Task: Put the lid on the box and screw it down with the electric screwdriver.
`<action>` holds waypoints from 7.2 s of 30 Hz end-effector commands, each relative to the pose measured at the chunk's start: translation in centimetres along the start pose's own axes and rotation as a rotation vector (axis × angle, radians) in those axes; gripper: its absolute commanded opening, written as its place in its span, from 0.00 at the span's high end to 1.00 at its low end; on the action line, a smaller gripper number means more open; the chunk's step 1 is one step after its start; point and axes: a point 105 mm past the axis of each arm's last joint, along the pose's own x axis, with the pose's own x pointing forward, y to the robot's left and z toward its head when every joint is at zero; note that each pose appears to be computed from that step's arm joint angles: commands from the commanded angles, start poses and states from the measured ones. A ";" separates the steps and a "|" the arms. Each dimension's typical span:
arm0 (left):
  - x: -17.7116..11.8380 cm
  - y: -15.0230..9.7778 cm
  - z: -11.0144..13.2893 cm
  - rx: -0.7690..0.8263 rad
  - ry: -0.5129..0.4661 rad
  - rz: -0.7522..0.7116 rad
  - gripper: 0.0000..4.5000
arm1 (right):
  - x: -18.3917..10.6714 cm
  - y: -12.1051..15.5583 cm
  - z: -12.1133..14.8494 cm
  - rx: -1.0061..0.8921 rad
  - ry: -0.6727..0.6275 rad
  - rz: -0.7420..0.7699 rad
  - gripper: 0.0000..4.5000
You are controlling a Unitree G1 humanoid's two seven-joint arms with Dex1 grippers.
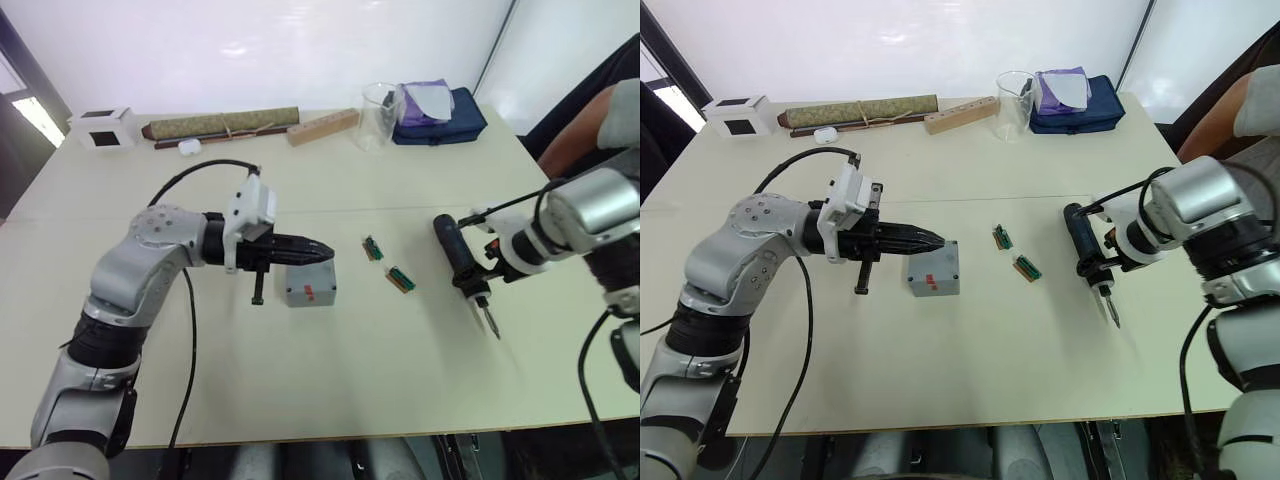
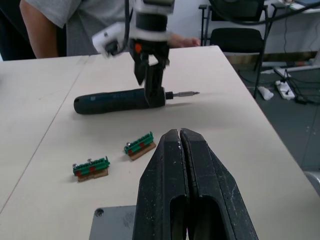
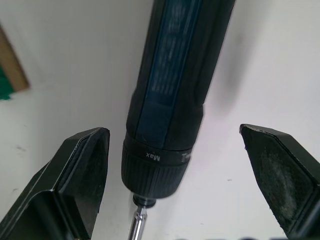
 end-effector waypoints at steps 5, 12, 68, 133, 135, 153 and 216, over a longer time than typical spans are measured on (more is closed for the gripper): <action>-0.6 -0.2 0.7 0.020 -0.010 0.046 1.00 | 1.4 0.2 1.0 0.025 0.011 -0.004 0.05; -1.2 0.1 0.5 0.013 0.003 0.084 1.00 | 1.8 1.5 1.6 0.020 0.015 0.031 0.51; 0.7 2.8 -11.4 -0.199 0.243 0.215 1.00 | -7.3 20.3 6.1 -0.355 -1.630 0.361 0.54; 0.2 2.3 -12.4 -0.210 0.288 0.238 1.00 | 3.6 18.6 4.8 -0.298 -1.112 0.283 0.54; 0.2 2.3 -12.4 -0.209 0.287 0.237 1.00 | 3.0 18.6 5.1 -0.315 -1.140 0.271 0.54; 0.5 3.1 -8.9 -0.133 0.187 0.211 1.00 | -11.6 15.6 8.8 -0.247 -1.432 0.285 0.54; -4.1 2.4 -11.5 -0.163 0.311 0.314 1.00 | 1.1 17.0 2.4 -0.679 -0.744 0.316 0.99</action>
